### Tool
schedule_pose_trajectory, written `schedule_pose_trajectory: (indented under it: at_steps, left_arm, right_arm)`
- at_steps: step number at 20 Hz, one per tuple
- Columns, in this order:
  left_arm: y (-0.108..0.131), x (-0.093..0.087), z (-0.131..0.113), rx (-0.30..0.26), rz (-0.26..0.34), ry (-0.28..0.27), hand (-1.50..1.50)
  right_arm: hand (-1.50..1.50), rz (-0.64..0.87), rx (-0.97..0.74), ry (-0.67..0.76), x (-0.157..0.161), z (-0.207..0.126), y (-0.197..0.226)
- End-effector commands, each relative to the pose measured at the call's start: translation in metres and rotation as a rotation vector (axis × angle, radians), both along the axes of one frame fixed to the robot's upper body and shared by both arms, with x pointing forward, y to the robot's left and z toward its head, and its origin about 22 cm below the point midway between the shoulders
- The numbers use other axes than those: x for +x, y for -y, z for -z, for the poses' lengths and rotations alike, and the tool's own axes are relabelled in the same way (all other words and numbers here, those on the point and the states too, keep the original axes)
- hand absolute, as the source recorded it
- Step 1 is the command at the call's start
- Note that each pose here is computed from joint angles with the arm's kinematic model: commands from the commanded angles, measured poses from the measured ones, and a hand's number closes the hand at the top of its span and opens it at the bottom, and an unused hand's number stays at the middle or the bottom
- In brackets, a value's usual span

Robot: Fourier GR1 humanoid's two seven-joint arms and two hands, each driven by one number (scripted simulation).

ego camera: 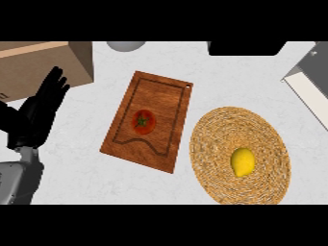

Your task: Pick the croissant from the placemat and place it in the tiered shelf

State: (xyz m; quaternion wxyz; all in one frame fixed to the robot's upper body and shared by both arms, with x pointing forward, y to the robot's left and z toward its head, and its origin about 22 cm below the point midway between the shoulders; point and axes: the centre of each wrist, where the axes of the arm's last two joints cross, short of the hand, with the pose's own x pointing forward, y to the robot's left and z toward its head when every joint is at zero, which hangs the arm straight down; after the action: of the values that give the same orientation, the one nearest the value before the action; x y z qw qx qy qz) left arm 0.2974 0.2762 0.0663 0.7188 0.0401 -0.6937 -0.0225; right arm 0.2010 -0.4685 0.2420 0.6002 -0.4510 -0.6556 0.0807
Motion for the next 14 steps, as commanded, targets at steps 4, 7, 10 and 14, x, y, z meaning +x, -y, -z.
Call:
schedule_pose_trajectory:
  at_steps: [4, 7, 10, 14]
  left_arm:
    - [0.004, -0.010, 0.011, 0.009, -0.023, -0.001, 0.00]
    - [-0.005, -0.004, -0.013, -0.001, -0.012, 0.003, 0.00]
    - [-0.006, -0.006, -0.004, 0.008, -0.010, -0.008, 0.00]
    - [-0.010, -0.005, 0.006, 0.008, 0.014, -0.004, 0.00]
  right_arm:
    - [1.50, -0.002, 0.001, 0.023, 0.001, 0.015, 0.052]
    - [1.50, -0.006, 0.007, 0.010, -0.001, 0.032, 0.056]
    - [1.50, 0.011, 0.012, 0.009, 0.006, 0.028, 0.066]
    - [-1.50, 0.189, 0.038, -0.013, 0.019, 0.028, 0.086]
